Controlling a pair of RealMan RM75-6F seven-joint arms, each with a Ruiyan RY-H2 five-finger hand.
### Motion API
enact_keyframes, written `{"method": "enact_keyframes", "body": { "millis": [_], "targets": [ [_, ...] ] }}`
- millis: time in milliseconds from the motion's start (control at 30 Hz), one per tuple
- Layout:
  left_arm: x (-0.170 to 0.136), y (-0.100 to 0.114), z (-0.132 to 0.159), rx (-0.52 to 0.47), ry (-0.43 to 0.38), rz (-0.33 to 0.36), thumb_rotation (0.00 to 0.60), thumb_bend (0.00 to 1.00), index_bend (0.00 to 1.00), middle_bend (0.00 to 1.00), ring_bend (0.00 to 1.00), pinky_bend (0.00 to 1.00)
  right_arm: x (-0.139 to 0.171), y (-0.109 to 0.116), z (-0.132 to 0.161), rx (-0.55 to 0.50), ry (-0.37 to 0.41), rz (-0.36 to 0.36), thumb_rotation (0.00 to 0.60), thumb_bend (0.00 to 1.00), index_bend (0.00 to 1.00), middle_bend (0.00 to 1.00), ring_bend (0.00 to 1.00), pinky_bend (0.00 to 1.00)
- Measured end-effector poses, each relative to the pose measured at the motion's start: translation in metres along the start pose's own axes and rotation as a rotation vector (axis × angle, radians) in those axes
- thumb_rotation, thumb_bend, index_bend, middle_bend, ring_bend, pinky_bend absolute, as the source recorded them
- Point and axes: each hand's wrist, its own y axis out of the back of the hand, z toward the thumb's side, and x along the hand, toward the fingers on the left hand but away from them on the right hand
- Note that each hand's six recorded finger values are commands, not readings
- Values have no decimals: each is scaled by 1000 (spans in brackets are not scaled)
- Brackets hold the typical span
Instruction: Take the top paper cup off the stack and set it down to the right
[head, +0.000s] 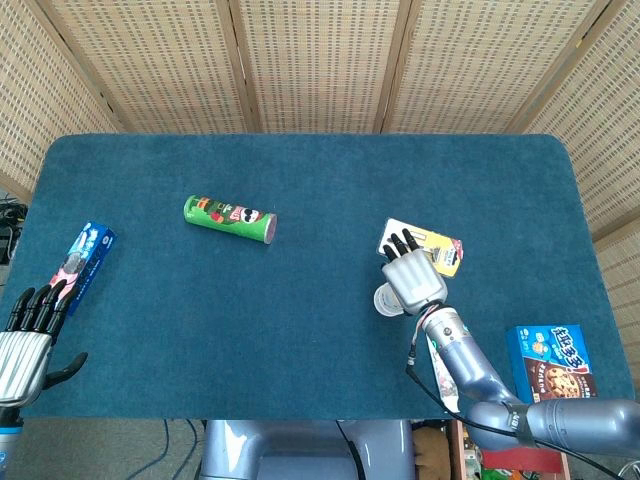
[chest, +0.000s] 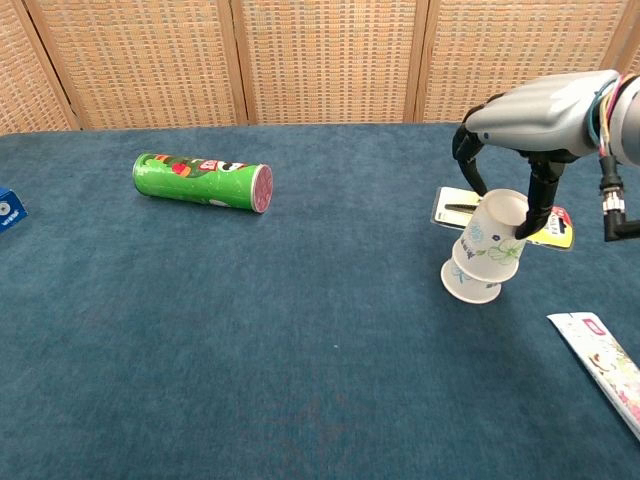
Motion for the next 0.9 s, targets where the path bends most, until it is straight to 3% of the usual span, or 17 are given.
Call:
{"method": "enact_keyframes", "body": {
  "millis": [367,733,900],
  "targets": [
    [1,-1,-1,2,2,-3,600,245,0,0,0,0,2,13,-6,28,-19,-20,600,285,515,193,0,0],
    [0,1,0,-1,-4,0,600,246,0,0,0,0,18,56,-4,71,-23,-62,600,285,515,186,0,0],
    [-1,2,0,-4,-6,5,600,245,0,0,0,0,21,72,-10,124,-66,-76,600,285,515,186,0,0]
  ]
}}
